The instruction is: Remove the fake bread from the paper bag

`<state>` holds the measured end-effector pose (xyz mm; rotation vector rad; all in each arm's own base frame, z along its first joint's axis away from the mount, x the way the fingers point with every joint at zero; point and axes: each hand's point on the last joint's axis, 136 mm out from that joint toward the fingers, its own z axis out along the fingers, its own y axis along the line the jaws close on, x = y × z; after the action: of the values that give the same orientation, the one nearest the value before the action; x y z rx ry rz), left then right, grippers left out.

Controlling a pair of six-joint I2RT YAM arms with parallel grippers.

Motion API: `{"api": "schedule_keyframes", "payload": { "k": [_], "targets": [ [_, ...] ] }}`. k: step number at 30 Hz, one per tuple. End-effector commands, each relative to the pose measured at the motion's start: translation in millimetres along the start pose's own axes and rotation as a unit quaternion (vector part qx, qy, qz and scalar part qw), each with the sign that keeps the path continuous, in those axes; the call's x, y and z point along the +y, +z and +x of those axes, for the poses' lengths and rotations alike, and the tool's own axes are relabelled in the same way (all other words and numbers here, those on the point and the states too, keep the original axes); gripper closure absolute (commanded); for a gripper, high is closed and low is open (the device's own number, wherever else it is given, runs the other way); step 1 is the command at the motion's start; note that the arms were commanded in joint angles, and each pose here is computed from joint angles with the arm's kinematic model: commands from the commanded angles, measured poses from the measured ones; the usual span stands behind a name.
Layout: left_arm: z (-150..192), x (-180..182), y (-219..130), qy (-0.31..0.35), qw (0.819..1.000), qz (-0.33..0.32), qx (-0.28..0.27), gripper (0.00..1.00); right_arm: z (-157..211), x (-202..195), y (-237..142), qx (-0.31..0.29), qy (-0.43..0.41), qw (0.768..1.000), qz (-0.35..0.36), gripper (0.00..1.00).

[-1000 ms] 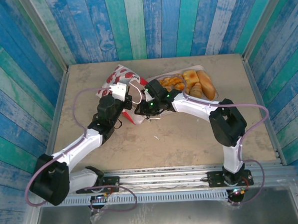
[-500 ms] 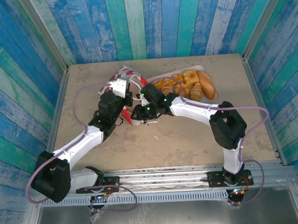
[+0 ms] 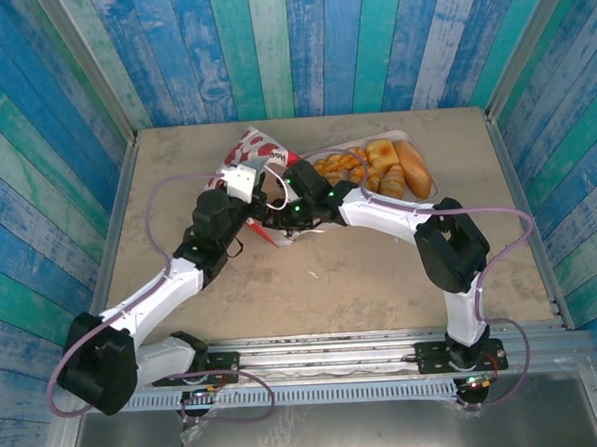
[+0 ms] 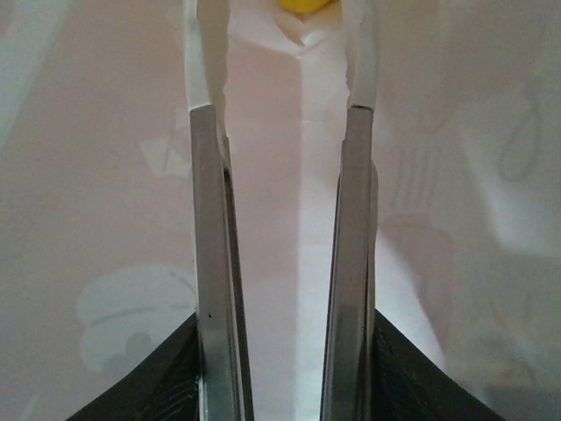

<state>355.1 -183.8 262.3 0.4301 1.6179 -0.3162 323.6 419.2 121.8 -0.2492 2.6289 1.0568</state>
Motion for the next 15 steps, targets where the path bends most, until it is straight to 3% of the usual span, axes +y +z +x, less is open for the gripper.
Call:
{"api": "schedule_keyframes", "payload": {
  "k": [1,11,15],
  "targets": [
    [-19,-7,-11,0.007,0.999,0.022,-0.03,1.0,-24,13,-3,-0.047,0.009,0.998,-0.029,0.55],
    [-42,-12,-12,0.019,0.998,0.037,-0.056,1.0,-24,-5,-8,-0.067,0.03,0.997,0.001,0.52],
    [-35,-13,-10,0.018,0.998,0.039,-0.042,1.0,-28,-6,-6,-0.076,0.032,0.997,-0.001,0.51]
  ]
}}
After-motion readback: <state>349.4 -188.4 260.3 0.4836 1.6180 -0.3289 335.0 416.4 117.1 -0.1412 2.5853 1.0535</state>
